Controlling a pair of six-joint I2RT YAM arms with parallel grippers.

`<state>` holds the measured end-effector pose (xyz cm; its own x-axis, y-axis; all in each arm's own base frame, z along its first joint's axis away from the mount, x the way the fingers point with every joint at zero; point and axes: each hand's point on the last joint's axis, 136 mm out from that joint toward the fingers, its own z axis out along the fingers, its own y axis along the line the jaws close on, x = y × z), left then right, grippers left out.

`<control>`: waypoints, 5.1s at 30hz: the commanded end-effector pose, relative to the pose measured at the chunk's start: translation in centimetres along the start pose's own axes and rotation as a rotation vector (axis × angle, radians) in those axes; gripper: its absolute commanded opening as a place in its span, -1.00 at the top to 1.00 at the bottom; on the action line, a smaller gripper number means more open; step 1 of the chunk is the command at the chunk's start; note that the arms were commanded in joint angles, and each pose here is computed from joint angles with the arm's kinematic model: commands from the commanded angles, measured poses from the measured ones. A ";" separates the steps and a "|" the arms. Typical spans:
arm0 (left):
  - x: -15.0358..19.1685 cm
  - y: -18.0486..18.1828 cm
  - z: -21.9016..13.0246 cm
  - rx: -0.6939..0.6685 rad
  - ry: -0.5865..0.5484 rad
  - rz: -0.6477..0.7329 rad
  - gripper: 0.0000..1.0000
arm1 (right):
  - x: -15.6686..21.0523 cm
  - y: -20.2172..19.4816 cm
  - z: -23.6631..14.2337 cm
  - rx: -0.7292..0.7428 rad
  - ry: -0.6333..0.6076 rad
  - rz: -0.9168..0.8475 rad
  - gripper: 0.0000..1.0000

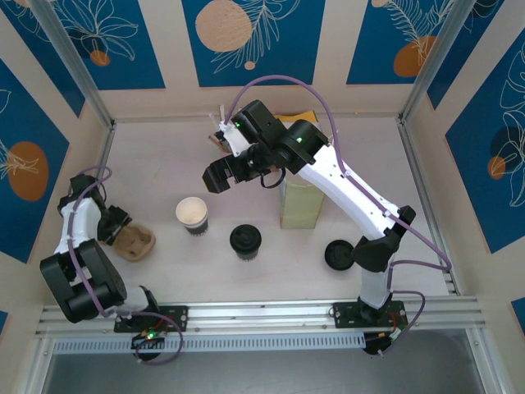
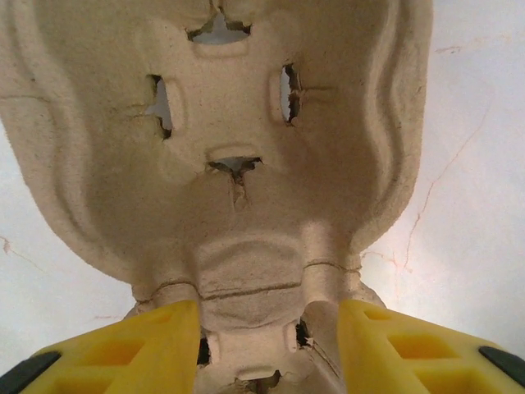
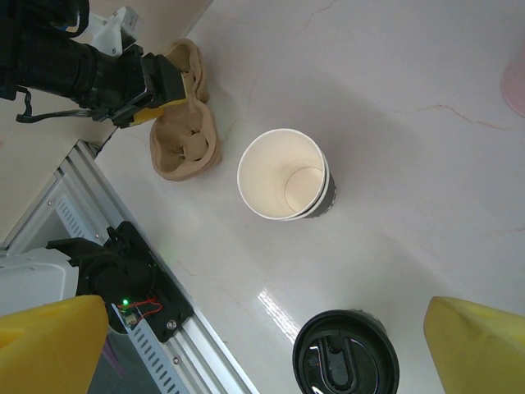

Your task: Pack the takeout coffee

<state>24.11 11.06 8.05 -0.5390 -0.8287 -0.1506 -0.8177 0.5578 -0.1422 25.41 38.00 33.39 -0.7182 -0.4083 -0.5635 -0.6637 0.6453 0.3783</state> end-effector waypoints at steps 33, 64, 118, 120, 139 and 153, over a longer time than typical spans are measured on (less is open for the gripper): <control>0.5 0.9 -0.3 -0.093 0.081 0.046 -0.04 | 0.8 -4.9 -5.9 0.040 -0.232 0.038 -0.98; 0.7 1.2 1.1 -0.120 0.125 0.059 0.15 | 1.3 -6.1 -5.5 0.022 -0.213 0.072 -0.98; 3.0 -7.5 0.7 0.009 0.146 0.335 0.36 | 0.6 4.5 3.7 -0.240 -0.028 0.012 -0.78; 3.0 -8.3 1.0 0.017 0.147 0.352 0.35 | 0.4 4.8 4.8 -0.246 -0.011 0.019 -0.76; -0.1 -16.1 3.3 0.066 0.163 0.421 0.35 | -4.2 -0.4 15.9 -0.228 0.070 0.224 -0.40; 1.9 -20.4 3.7 0.103 0.177 0.481 0.35 | -3.5 -5.9 21.1 -0.170 0.112 0.365 0.00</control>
<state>39.83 0.18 7.20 -0.8725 -0.4823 -0.0788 -0.4658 0.8695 -0.1642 36.29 49.01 18.28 -0.9139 -0.2529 -0.3175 -0.4038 0.6457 0.6482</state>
